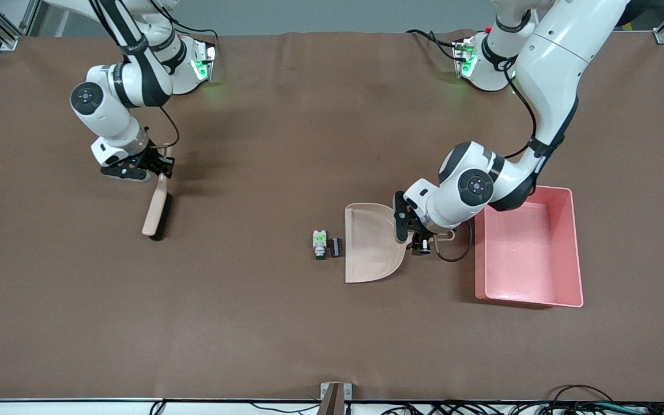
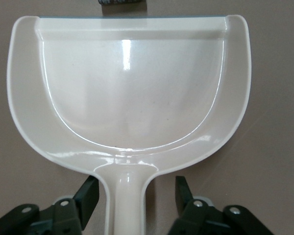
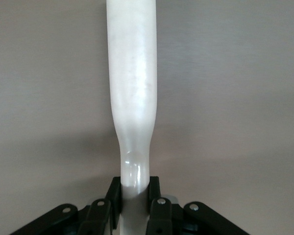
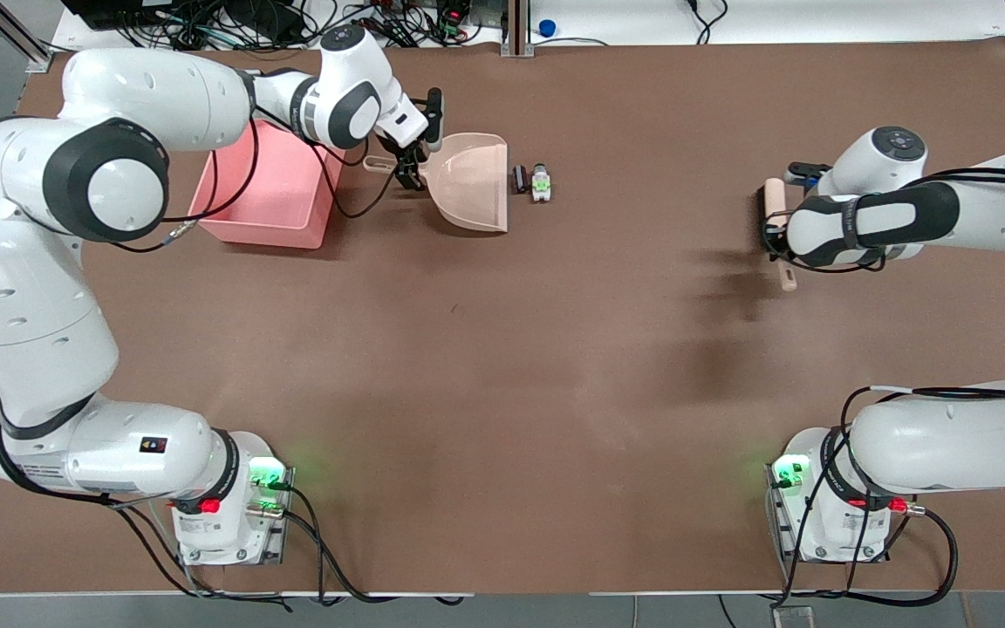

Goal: Clean e-waste and dump in bin
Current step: 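Grasp the dustpan handle with the left gripper while the right gripper grasps the brush, then carry the brush with the right gripper toward the switch and capacitor, then sweep the switch and capacitor into the dustpan with the right gripper's brush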

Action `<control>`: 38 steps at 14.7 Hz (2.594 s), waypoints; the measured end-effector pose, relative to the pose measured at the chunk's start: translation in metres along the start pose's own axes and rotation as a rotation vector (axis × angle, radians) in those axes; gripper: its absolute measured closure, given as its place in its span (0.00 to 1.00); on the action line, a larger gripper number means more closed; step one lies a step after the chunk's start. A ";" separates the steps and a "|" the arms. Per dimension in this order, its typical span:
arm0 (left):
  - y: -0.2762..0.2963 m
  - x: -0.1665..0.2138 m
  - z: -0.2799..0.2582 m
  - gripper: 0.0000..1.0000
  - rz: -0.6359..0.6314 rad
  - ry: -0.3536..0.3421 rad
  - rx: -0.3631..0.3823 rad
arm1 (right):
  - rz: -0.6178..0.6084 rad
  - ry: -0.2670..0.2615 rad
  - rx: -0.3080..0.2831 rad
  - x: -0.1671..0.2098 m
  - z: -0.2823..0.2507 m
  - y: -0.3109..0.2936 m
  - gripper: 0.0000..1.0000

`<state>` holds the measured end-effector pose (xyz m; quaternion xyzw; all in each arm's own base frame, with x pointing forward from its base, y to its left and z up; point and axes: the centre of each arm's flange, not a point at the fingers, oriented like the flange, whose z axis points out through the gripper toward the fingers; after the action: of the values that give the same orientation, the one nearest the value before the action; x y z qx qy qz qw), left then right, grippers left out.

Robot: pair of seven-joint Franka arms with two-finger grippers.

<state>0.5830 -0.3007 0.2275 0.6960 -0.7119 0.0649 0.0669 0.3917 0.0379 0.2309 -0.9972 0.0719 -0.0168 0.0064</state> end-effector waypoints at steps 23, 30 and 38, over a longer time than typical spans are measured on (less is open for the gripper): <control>-0.009 -0.003 0.006 0.67 -0.010 -0.055 0.015 | 0.078 -0.020 0.136 0.002 0.008 -0.412 0.74; -0.016 0.010 0.004 0.67 -0.031 -0.153 0.000 | 0.086 -0.062 0.109 -0.012 0.000 -0.493 0.74; -0.016 0.011 0.005 0.67 -0.030 -0.157 -0.002 | 0.171 -0.080 0.119 -0.031 -0.025 -0.554 0.74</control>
<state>0.5991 -0.3133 0.2248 0.7095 -0.7046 0.0083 0.0127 0.4397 0.5901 0.2630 -0.9852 0.1553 0.0194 0.0698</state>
